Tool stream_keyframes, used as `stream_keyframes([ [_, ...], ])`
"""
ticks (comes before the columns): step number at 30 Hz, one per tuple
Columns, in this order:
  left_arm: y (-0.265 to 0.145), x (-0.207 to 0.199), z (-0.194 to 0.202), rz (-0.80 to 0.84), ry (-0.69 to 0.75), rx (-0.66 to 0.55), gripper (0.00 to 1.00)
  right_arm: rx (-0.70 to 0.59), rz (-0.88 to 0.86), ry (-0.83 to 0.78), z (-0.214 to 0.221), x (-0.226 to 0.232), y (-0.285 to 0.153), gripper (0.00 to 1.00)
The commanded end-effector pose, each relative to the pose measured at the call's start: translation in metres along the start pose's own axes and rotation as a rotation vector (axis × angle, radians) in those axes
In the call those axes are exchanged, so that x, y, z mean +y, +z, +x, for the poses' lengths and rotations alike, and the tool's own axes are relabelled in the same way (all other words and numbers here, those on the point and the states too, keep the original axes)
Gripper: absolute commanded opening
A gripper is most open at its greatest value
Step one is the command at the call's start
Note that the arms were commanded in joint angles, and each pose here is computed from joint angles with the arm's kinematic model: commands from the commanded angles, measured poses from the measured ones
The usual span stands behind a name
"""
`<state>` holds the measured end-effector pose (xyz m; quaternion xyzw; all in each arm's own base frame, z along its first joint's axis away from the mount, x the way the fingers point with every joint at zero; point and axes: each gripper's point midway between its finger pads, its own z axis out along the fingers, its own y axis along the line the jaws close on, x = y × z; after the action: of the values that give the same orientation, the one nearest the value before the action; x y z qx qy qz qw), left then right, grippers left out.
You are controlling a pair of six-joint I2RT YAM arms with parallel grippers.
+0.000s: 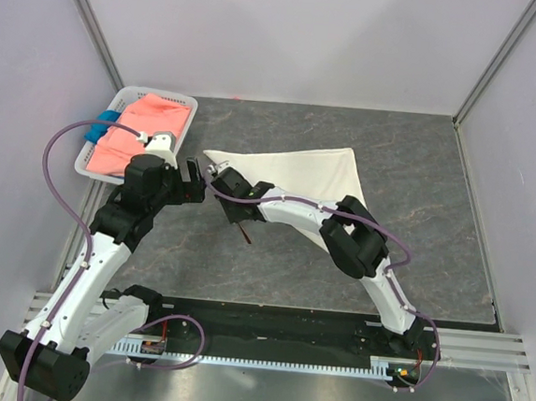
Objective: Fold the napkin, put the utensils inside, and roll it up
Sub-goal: Grab a utensil with the right arm, then place the utensil onto the napkin
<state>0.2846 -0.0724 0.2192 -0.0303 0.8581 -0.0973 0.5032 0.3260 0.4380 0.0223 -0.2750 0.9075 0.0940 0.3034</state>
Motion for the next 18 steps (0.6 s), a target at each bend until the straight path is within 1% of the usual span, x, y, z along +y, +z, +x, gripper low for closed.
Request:
stream_keyframes([
  [1,-0.001,-0.005,-0.002,0.030,0.001,-0.014,1.00,0.098,0.032,-0.091,0.040,-0.035,-0.008,0.00],
  [5,0.000,-0.006,-0.001,0.037,0.001,-0.009,1.00,0.013,-0.026,-0.126,0.024,-0.039,-0.040,0.00],
  [6,0.000,-0.007,-0.002,0.037,0.001,-0.010,1.00,-0.011,-0.039,-0.135,0.019,-0.041,-0.054,0.00],
  [9,0.002,-0.008,0.000,0.046,0.000,0.000,1.00,-0.053,-0.052,-0.170,0.011,-0.047,-0.078,0.00],
  [14,0.003,-0.009,0.003,0.050,-0.001,0.008,1.00,-0.085,-0.006,-0.200,0.005,-0.076,-0.098,0.00],
  [18,0.003,-0.008,0.002,0.047,0.001,0.005,1.00,-0.071,0.014,-0.226,0.011,-0.096,-0.101,0.00],
])
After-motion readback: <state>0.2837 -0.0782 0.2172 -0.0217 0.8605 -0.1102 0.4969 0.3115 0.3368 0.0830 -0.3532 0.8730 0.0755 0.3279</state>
